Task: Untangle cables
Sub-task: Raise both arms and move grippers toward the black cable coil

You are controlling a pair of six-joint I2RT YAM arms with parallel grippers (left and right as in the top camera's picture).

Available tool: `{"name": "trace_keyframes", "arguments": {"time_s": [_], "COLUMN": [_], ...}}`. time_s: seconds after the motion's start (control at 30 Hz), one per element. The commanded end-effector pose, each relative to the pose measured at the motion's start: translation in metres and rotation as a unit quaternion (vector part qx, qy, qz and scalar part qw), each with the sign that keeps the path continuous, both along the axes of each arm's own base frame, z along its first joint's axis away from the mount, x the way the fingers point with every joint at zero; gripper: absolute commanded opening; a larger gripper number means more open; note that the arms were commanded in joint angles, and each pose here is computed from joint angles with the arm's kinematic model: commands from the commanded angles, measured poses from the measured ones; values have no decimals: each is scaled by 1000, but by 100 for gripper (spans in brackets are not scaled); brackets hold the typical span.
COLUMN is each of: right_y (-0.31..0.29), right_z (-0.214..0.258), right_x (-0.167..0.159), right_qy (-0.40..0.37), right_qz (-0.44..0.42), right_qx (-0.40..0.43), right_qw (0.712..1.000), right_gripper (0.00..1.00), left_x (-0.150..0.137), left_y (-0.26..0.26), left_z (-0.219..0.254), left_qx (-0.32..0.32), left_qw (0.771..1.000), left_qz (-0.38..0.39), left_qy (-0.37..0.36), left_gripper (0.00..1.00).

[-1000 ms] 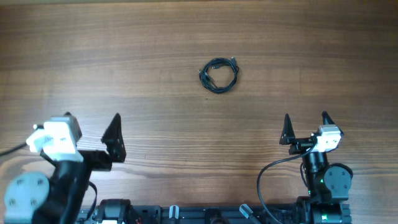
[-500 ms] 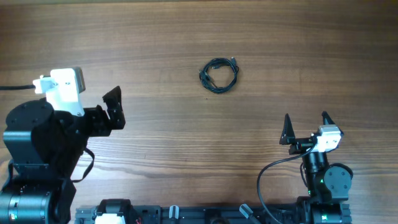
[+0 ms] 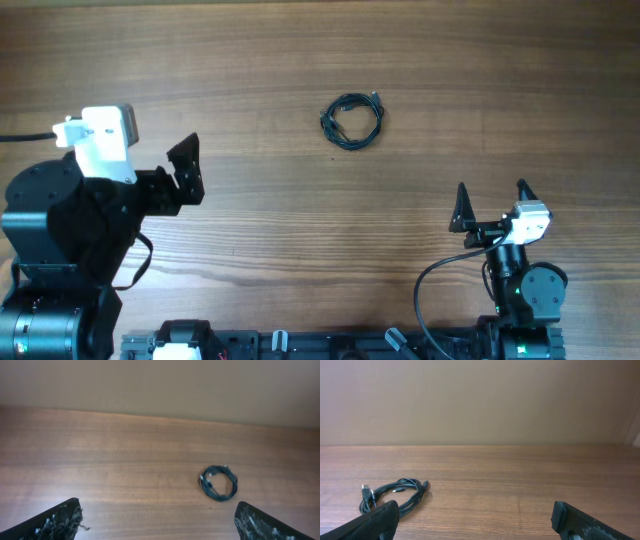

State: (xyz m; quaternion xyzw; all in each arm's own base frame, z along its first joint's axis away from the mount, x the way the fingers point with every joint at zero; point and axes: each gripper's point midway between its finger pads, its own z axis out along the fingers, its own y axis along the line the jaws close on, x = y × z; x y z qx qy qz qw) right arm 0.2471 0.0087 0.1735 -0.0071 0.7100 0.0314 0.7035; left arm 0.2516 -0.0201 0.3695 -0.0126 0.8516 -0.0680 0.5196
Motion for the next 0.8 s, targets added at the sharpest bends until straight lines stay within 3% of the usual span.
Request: {"name": "trace_keyframes", "arguments": {"time_s": [0.0,0.2,0.33,0.6,0.77], "right_y": [5,4,2,2,3], "right_z": [2,18,65,175,220], "right_x": [-1,-9,-38,-105,-134], "right_qy": [-3,24,37,-30,23], "right_qz": [14,10,0,7,3], "right_qx": [40,75,76,76,74], "right_qw": [999,997,996,997,997], "right_gripper": [100,100,100,100,100], "left_x": [0,0,0,-2,-4], "left_y": [-3,-2,-1,-2,-2], "left_z": [15,14,13,10,7], "left_qx": [-8,-6,-5,-6,-6], "left_qw": [1000,1000,1000,1000,1000], "left_qz": [-7,-6,-4,-6,-6], "left_qy": [-26,-23,-21,-14,-6], "left_gripper": [100,100,100,100,100]}}
